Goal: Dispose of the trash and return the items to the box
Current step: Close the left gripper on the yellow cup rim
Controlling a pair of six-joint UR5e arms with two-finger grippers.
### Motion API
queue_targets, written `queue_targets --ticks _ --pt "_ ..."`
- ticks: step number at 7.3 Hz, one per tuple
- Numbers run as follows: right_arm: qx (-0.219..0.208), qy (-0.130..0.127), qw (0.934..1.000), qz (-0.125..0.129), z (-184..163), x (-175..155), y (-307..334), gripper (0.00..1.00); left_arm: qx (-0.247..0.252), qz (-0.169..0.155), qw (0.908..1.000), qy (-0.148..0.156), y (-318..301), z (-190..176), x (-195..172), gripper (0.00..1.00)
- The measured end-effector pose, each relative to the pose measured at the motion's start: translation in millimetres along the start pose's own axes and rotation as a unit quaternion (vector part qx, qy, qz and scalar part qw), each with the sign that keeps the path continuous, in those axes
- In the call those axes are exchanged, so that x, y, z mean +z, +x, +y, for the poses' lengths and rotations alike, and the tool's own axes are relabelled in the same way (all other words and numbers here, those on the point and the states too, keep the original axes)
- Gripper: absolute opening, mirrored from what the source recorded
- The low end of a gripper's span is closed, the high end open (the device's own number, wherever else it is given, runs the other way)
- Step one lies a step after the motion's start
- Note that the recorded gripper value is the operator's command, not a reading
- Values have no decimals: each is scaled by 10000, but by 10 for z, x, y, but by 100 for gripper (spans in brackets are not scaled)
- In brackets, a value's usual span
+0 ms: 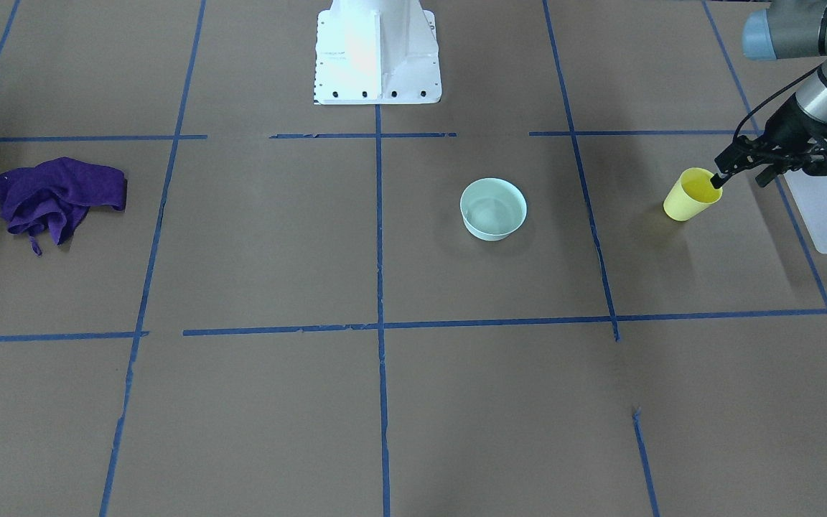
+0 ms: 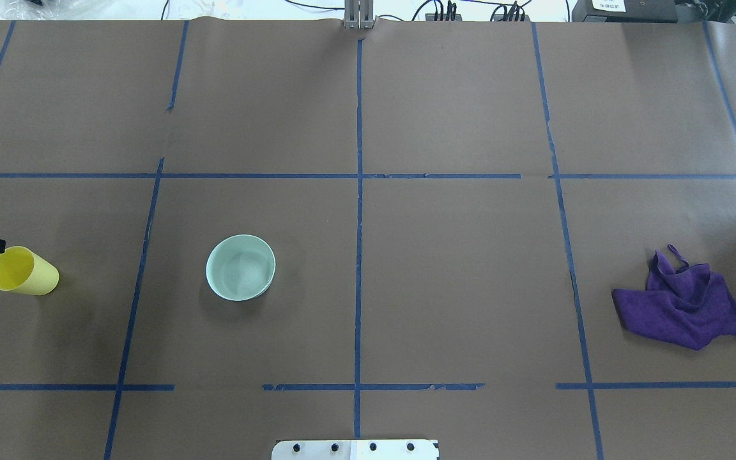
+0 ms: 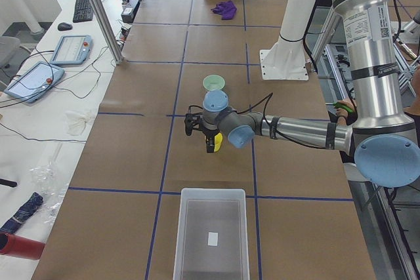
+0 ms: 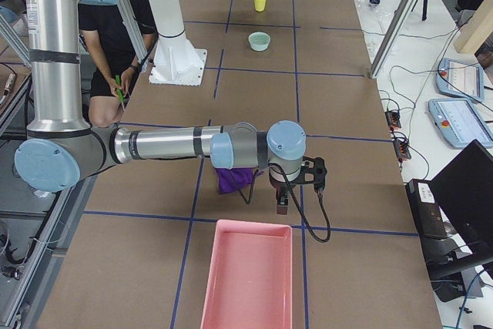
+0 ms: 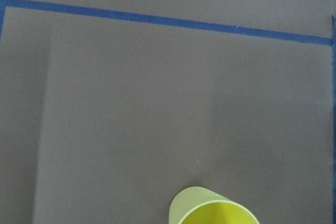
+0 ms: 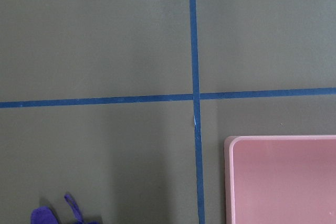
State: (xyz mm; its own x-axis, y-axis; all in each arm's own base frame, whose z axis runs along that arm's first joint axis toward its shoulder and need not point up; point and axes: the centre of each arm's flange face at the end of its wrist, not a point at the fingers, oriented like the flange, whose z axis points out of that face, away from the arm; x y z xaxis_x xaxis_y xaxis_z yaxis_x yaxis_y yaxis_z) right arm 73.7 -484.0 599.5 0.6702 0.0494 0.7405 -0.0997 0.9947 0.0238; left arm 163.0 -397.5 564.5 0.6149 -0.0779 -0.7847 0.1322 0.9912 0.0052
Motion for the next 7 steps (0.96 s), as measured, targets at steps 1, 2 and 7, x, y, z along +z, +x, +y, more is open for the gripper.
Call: queue_targets --ticks 1,2,7 --pt "-5 5 10000 -1 3 -6 -6 100 -15 -47 10000 -62 38 49 90 98" --pt "-5 5 10000 -1 4 -7 -7 100 -22 -92 9999 -103 59 86 159 97" --pt "-14 13 10000 -1 1 -12 -13 100 -75 -85 9998 -160 -72 207 503 35"
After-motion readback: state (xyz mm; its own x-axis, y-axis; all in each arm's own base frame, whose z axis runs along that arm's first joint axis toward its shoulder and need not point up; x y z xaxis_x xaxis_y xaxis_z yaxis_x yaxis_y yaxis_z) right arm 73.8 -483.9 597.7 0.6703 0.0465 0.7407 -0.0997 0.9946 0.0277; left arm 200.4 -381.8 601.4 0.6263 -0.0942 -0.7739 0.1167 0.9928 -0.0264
